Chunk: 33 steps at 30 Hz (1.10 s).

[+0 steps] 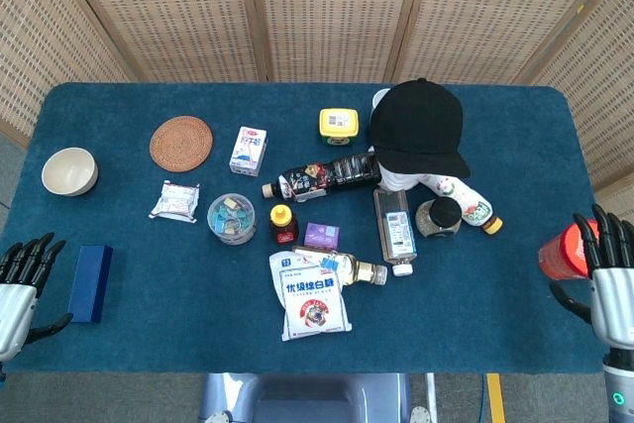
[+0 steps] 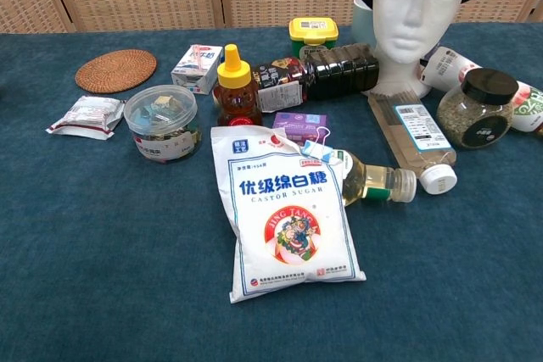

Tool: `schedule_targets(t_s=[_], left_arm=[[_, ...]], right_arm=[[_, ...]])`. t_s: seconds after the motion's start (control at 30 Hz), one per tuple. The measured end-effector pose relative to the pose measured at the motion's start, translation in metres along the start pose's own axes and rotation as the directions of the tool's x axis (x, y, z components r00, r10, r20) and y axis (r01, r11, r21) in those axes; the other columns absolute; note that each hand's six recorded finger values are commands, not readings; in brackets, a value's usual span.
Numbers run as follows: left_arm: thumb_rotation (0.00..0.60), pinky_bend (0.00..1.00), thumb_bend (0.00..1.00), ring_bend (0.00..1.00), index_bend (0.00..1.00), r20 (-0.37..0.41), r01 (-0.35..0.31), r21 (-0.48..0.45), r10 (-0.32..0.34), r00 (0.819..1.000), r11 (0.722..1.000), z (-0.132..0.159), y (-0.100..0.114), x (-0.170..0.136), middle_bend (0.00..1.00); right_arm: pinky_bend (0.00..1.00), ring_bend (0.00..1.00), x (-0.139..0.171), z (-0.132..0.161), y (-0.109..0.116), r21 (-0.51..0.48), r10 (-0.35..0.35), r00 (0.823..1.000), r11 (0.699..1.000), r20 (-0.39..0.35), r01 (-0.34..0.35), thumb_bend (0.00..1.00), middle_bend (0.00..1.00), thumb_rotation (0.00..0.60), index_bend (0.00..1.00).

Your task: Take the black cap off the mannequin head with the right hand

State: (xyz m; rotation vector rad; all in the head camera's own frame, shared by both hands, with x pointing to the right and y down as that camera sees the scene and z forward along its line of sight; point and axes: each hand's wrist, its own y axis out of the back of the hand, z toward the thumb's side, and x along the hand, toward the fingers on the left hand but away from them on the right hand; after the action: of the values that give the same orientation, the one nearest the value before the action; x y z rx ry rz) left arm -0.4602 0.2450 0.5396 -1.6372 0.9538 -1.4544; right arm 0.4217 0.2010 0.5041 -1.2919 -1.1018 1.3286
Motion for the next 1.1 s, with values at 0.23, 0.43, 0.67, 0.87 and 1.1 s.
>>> schedule_targets(t_s=[0.23, 0.43, 0.67, 0.87, 1.1], left_arm=[[0.600, 0.02, 0.06, 0.00, 0.00, 0.009, -0.020, 0.010, 0.020, 1.000, 1.000, 0.002, 0.002, -0.003, 0.00], [0.600, 0.02, 0.06, 0.00, 0.00, 0.001, -0.007, 0.008, 0.007, 1.000, 1.000, 0.001, 0.000, -0.001, 0.00], [0.600, 0.02, 0.06, 0.00, 0.00, 0.001, -0.005, 0.001, 0.005, 1.000, 1.000, 0.000, 0.002, -0.002, 0.00], [0.600, 0.02, 0.06, 0.00, 0.00, -0.007, -0.012, -0.021, 0.012, 1.000, 1.000, -0.004, 0.006, -0.002, 0.00], [0.600, 0.02, 0.06, 0.00, 0.00, -0.006, -0.017, -0.037, 0.017, 1.000, 0.999, -0.006, 0.010, -0.003, 0.00]], right_arm=[[0.14, 0.02, -0.044, 0.039, 0.016, -0.095, -0.050, 0.995, 0.995, -0.081, 0.042, 0.00, 0.05, 0.600, 0.00], [0.22, 0.07, -0.087, 0.088, 0.025, -0.148, -0.137, 0.977, 0.983, -0.165, 0.113, 0.00, 0.10, 0.600, 0.01], [0.23, 0.09, -0.118, 0.132, 0.014, -0.112, -0.129, 0.970, 0.988, -0.208, 0.107, 0.00, 0.13, 0.600, 0.04], [0.26, 0.11, -0.135, 0.156, -0.006, -0.083, -0.098, 0.969, 0.993, -0.226, 0.081, 0.01, 0.16, 0.600, 0.08], [0.34, 0.23, -0.154, 0.161, -0.026, -0.039, -0.088, 0.972, 0.996, -0.217, 0.082, 0.15, 0.26, 0.600, 0.19]])
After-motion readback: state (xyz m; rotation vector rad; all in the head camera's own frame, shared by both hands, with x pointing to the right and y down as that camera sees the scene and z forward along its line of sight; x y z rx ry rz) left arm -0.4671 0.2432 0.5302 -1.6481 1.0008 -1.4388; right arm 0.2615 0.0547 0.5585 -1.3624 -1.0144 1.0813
